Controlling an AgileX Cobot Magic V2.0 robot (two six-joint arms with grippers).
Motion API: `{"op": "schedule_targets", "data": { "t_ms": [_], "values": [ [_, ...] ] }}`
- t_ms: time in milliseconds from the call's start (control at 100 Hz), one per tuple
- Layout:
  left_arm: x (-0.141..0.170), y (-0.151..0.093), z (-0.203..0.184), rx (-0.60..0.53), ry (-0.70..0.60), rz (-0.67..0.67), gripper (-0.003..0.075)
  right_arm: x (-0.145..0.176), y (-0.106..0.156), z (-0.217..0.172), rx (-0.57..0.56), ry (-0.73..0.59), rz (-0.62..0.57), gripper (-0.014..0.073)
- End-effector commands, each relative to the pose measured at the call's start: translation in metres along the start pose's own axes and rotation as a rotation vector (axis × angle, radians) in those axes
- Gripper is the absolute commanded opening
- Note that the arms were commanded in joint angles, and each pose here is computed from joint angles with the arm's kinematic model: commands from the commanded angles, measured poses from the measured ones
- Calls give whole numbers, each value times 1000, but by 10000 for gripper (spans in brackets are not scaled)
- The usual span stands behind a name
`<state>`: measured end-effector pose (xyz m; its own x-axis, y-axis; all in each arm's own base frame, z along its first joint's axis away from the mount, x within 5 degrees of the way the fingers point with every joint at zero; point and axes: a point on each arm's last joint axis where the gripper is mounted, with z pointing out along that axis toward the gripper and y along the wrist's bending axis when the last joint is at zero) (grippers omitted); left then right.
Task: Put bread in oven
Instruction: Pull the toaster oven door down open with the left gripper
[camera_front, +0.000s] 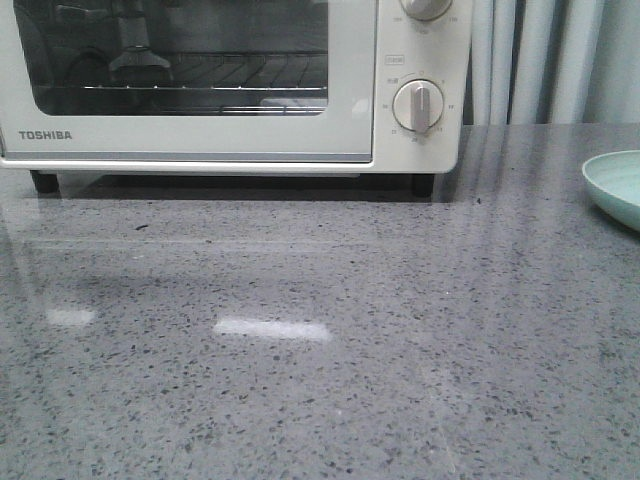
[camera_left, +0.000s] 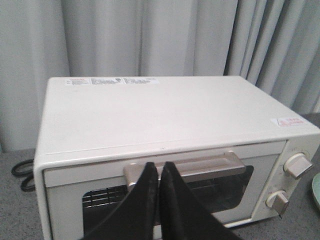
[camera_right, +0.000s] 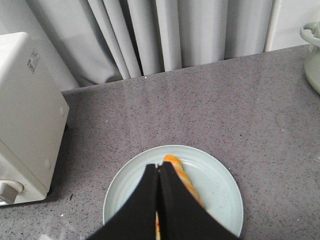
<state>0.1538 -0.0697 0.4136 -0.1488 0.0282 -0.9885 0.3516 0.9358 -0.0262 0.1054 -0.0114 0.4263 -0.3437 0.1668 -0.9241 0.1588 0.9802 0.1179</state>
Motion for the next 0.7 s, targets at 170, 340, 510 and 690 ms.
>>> {"op": "schedule_targets", "data": {
  "t_ms": [170,340,510,690],
  "values": [
    [-30,-11,44,4,46,-2,-21,-13,1,-5,-6,-76,-22,-76],
    [-34,-15,72,-3,87,1,-21,-13,1,-5,-6,-76,-22,-76],
    [-27,-21,103,0,157,-21,-21,-13,1,-5,-6,-76,-22,-76],
    [-15,-24,121,6,221,-57,-21,-13,4,-5,-32,-75,-31,-76]
  ]
}}
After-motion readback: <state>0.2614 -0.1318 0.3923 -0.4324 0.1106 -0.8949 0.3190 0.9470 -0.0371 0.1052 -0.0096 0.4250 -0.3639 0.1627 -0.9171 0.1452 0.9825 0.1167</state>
